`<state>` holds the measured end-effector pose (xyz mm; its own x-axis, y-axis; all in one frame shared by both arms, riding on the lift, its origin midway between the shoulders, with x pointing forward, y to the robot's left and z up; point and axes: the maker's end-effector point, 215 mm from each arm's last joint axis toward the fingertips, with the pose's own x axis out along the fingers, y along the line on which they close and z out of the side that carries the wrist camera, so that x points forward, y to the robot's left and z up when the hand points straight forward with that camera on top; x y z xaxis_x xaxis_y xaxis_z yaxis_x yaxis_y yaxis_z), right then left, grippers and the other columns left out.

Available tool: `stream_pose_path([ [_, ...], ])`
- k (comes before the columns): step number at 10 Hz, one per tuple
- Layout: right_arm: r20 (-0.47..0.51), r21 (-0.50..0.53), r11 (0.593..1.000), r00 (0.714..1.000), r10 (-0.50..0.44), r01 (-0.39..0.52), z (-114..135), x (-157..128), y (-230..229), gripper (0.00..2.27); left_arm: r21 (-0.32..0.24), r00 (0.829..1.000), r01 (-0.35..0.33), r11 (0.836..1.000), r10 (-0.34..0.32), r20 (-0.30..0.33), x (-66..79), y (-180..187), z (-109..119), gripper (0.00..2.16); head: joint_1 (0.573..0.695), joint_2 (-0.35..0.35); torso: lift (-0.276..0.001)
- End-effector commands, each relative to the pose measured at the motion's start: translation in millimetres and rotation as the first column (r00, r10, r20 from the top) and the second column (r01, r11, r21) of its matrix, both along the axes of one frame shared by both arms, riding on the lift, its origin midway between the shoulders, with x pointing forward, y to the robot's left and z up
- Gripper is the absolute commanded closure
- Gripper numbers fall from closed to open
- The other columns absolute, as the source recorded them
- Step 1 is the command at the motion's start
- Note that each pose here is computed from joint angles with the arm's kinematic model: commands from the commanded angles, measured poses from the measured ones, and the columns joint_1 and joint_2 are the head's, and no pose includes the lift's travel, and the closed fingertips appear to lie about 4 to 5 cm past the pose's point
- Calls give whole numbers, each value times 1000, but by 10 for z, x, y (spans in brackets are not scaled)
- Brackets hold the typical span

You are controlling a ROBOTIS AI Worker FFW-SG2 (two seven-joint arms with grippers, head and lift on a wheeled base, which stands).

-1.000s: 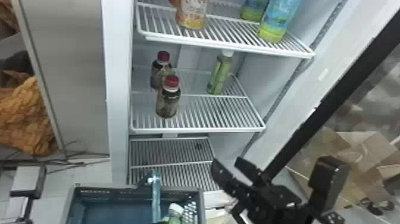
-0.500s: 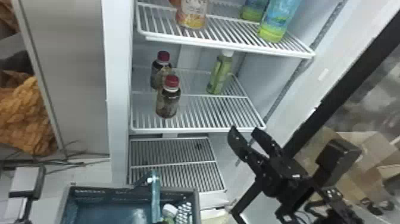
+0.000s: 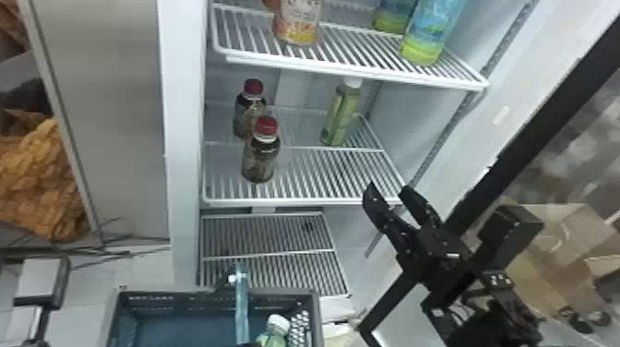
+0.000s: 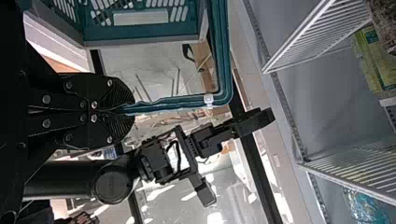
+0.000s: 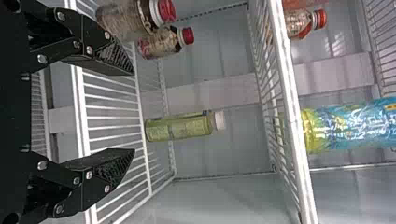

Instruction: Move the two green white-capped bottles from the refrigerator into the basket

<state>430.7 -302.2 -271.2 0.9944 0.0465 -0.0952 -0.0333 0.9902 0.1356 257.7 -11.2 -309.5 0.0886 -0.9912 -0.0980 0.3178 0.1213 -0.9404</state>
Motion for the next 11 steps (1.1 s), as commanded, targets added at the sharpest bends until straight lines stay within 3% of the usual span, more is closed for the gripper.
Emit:
stream_pose_path([
  [1,16,-10,1000,1000,-16,16,-21,111,-80,510,-4,1000,0,1000,0,1,3,-4,13,1150,695,-350,-263],
  [7,63,-2,998,996,-58,58,-165,666,-250,481,-4,1000,2,1000,-2,3,5,-10,19,1148,695,-350,-263],
  [11,89,-13,998,994,-65,66,-169,991,-287,246,-1,1000,3,1000,-3,8,17,-15,23,1148,695,-350,-263],
])
